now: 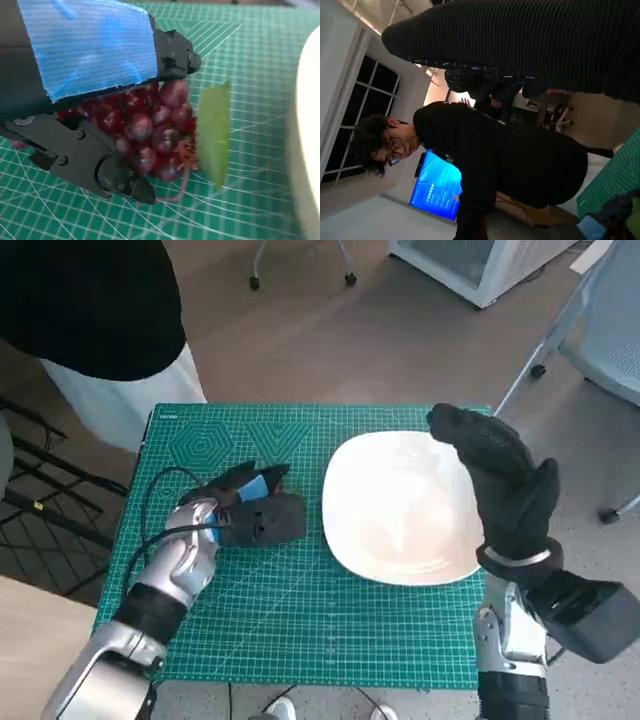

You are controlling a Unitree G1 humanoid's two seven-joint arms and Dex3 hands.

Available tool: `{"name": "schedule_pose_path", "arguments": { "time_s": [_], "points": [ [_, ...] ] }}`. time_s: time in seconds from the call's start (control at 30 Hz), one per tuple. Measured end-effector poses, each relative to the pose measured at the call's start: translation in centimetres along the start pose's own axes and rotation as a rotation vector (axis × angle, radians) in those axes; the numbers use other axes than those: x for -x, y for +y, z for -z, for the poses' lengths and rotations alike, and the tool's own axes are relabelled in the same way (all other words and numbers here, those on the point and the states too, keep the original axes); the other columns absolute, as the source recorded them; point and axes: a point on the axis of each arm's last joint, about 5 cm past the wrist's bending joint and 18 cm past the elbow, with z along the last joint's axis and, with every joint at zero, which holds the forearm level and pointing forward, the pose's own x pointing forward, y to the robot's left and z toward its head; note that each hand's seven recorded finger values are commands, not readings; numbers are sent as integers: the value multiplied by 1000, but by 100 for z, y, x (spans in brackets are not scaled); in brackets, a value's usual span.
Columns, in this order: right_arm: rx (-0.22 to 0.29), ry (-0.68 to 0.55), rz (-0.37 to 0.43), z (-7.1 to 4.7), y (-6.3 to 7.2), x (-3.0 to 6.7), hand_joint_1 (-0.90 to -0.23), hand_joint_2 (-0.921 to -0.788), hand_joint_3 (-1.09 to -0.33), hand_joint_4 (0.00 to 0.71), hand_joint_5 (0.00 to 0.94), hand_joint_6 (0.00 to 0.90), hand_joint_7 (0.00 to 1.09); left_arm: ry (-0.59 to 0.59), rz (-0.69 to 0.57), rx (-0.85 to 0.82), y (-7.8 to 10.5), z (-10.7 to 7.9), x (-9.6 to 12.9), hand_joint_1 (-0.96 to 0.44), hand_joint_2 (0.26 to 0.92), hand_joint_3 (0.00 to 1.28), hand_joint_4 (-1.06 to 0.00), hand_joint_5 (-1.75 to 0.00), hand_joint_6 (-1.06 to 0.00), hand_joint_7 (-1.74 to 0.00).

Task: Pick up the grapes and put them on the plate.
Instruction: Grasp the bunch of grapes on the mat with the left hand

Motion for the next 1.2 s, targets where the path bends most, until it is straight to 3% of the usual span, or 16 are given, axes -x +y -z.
{"name": "schedule_pose_path", "arguments": {
  "time_s": [0.87,1.2],
  "points": [
    [-5,2,4,7,9,2,-411,-921,-562,301,5,0,584,41,11,-8,18,-6,-95,-115,739,3,-106,-8,-327,-13],
    [-6,3,3,5,10,0,-409,-921,-563,301,5,3,587,40,10,-6,23,-10,-105,-100,752,7,-183,-22,-390,-28]
  ]
}}
